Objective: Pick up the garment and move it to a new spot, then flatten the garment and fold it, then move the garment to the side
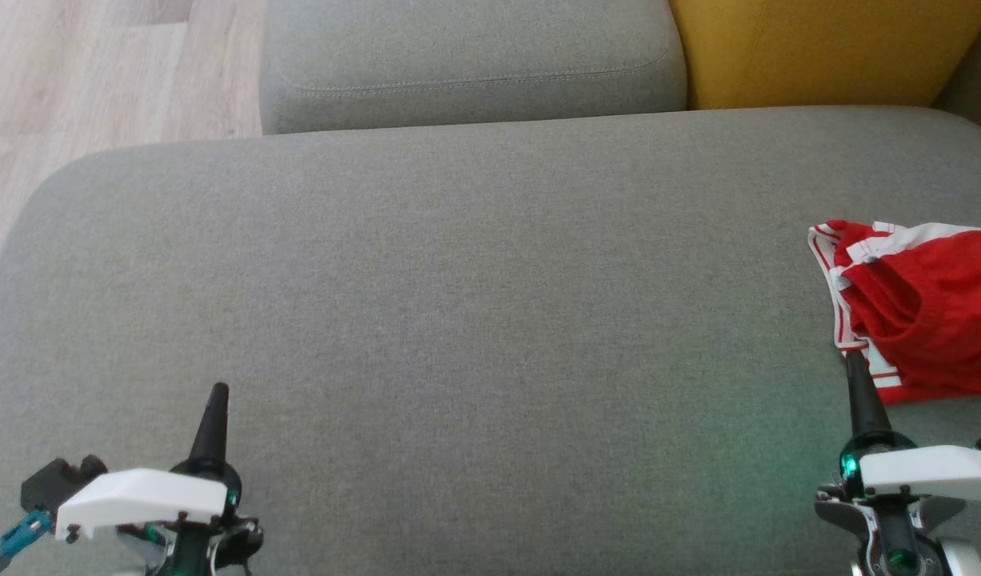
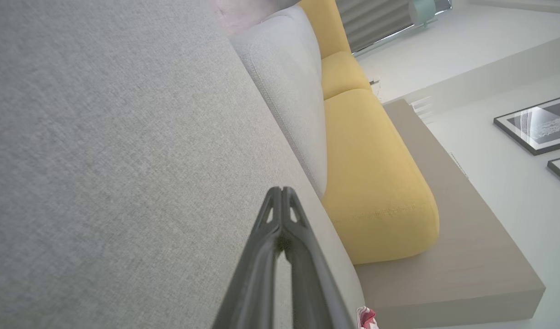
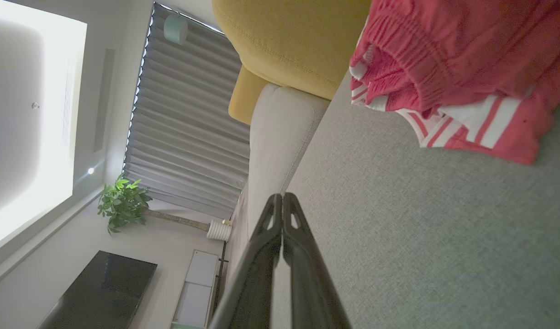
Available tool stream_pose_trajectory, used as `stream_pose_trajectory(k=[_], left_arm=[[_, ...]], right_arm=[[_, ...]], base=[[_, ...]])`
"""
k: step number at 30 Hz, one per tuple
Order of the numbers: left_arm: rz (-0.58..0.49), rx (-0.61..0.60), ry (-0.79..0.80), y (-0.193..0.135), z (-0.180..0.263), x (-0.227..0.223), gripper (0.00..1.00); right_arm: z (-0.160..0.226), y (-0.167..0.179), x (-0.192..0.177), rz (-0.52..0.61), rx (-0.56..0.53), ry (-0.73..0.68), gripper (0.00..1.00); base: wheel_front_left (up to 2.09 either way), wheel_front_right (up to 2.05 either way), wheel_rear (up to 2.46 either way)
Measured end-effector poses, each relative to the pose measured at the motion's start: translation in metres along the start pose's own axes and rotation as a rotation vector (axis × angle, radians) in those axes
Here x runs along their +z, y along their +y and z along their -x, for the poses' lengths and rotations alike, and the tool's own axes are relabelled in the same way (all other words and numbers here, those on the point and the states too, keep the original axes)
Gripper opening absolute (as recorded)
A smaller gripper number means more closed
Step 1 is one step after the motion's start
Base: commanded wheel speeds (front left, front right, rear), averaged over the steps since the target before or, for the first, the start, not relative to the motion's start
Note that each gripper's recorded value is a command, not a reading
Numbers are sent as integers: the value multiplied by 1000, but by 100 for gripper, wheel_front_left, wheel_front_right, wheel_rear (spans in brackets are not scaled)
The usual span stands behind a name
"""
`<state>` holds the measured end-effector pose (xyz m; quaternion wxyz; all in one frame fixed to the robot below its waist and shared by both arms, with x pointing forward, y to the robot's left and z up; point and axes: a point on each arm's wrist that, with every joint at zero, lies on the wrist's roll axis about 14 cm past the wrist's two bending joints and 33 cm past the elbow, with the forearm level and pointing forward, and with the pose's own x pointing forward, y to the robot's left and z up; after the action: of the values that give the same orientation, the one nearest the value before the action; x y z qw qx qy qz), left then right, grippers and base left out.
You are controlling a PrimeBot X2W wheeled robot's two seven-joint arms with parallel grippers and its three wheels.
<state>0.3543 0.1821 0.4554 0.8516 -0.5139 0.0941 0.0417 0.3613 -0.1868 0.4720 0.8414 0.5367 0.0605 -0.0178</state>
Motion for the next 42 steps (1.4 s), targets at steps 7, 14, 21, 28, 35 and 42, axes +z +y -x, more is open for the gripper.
stream_pose_trajectory(k=[7,14,21,28,35,42], left_arm=[[89,-3,4,1,-1,0,0],[188,-24,3,-4,-5,3,0],[278,-40,-9,-6,-7,8,0],[369,-72,-9,-13,-10,9,0],[456,-92,-19,-15,-12,14,0],[485,-109,-21,-19,-15,17,0]], right_arm=[[-1,-2,2,-82,-4,-10,0],[-5,0,7,-177,7,-25,0],[-4,-4,10,-257,-2,-37,0],[-8,0,15,-340,14,-55,0],[-10,-1,18,-424,20,-66,0],[-10,-2,19,-449,19,-72,0]], base=[[0,0,0],[0,0,0],[0,0,0],[0,0,0],[0,0,0],[0,0,0]])
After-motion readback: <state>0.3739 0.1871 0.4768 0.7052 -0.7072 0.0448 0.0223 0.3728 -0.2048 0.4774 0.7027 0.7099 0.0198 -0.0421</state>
